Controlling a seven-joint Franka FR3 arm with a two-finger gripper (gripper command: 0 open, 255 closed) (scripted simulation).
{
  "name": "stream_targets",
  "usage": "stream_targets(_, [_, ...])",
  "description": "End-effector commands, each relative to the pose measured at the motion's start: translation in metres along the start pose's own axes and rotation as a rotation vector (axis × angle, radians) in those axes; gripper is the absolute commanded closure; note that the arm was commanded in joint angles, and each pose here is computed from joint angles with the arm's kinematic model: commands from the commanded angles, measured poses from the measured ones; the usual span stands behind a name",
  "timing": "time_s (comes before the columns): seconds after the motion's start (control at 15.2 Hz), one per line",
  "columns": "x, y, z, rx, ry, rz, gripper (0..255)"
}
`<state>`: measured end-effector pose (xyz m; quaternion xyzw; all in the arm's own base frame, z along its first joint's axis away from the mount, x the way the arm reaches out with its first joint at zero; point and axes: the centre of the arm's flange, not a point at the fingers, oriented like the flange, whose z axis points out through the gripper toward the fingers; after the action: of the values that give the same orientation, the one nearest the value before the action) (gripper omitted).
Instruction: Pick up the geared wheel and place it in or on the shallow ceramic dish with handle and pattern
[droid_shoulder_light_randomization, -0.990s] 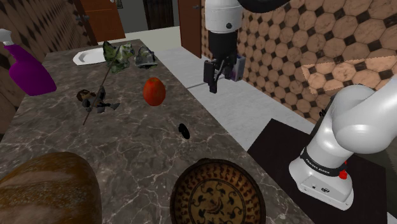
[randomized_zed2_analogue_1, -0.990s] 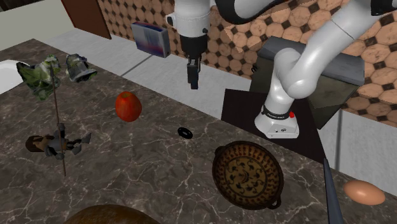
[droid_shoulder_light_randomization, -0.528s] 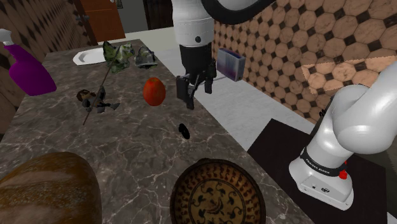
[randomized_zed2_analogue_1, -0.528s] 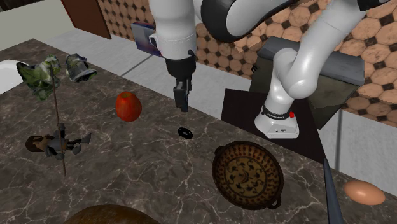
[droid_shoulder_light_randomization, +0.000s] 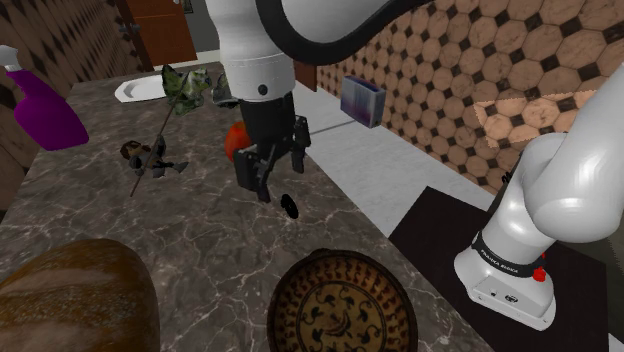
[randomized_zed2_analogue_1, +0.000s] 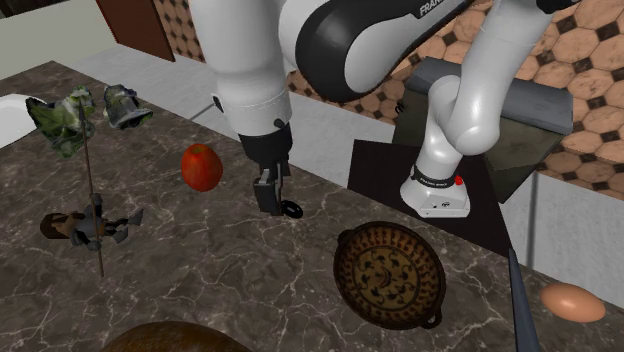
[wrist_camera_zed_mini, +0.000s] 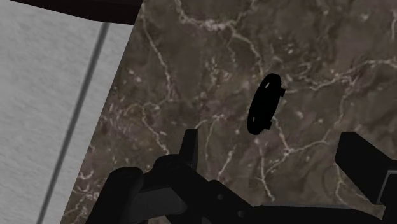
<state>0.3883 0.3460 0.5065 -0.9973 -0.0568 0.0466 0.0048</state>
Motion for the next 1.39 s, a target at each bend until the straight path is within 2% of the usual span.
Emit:
stream_targets(0.0, [0.001, -0.002, 0.01, 0.001, -0.001, 0.0, 0])
stream_targets(0.26, [0.001, -0.002, 0.034, 0.001, -0.001, 0.0, 0])
stream_targets(0.79, [0.001, -0.002, 0.034, 0.001, -0.001, 0.0, 0])
stream_targets(0.86, [0.001, -0.002, 0.034, 0.001, -0.001, 0.0, 255])
stream_targets(1.32, [0.001, -0.002, 0.034, 0.001, -0.001, 0.0, 255])
